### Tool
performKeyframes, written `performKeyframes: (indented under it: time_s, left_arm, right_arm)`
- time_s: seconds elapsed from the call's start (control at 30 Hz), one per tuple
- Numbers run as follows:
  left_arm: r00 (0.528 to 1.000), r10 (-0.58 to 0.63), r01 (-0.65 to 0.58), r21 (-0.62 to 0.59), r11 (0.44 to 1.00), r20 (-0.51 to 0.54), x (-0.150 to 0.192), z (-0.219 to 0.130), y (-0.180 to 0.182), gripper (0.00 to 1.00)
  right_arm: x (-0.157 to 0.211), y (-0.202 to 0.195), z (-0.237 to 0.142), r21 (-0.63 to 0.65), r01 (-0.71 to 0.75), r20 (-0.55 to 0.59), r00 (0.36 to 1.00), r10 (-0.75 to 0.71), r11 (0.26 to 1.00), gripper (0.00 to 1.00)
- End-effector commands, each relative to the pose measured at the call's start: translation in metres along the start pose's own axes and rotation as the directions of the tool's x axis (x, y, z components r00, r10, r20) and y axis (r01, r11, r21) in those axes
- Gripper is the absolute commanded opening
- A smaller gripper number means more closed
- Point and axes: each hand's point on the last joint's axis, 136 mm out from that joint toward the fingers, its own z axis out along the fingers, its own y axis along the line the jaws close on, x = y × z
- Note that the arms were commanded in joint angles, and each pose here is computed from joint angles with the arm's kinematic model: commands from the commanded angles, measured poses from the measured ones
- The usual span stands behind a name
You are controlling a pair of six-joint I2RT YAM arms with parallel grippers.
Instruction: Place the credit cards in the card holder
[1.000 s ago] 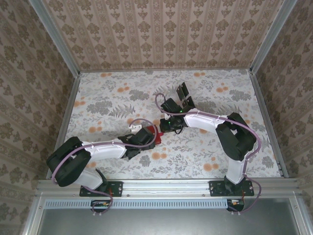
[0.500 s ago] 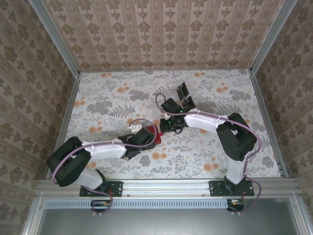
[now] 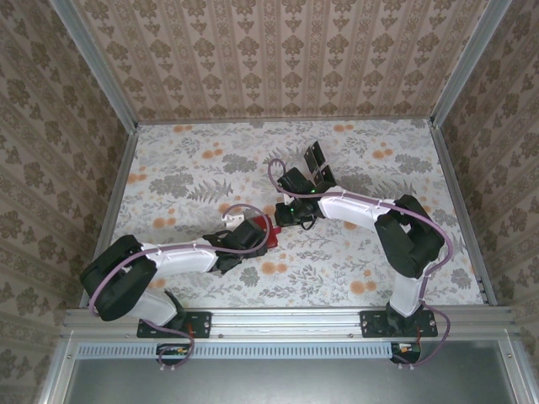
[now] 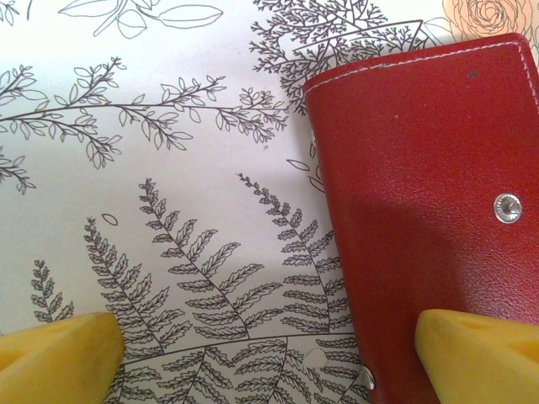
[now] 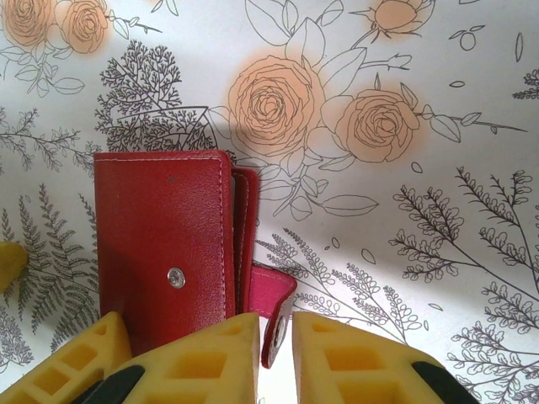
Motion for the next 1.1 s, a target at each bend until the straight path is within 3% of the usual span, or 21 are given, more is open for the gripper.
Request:
performKeyframes:
  time_s: [0.0, 0.27, 0.67, 1.07]
  left_arm:
    - [0.994, -0.008, 0.005, -0.028, 1.0, -0.111, 0.0327, 0.0147, 0.0162, 1.0]
    - [0.994, -0.01, 0.007, -0.03, 1.0, -0.111, 0.0325, 0.0152, 0.0168, 1.0]
    - [0.994, -0.011, 0.008, -0.028, 1.0, -0.111, 0.0321, 0.0156, 0.0158, 1.0]
    - [0.994, -0.011, 0.008, -0.031, 0.999, -0.113, 0.033, 0.0157, 0.0171, 1.0]
  right_arm:
    - [0.005, 0.0047, -0.0006, -0.021, -0.003, -0.013, 1.0, 0.003, 1.0, 0.18]
    - [0.005, 0.0051, -0.0008, -0.024, -0.002, -0.012, 1.0, 0.002, 1.0, 0.1]
    - [0.007, 0.0042, 0.0018, -0.023, -0.002, -0.021, 1.0, 0.002, 1.0, 0.17]
    - [0.0095, 0.0018, 0.0067, -0.015, -0.004, -0.032, 0.999, 0.004, 1.0, 0.16]
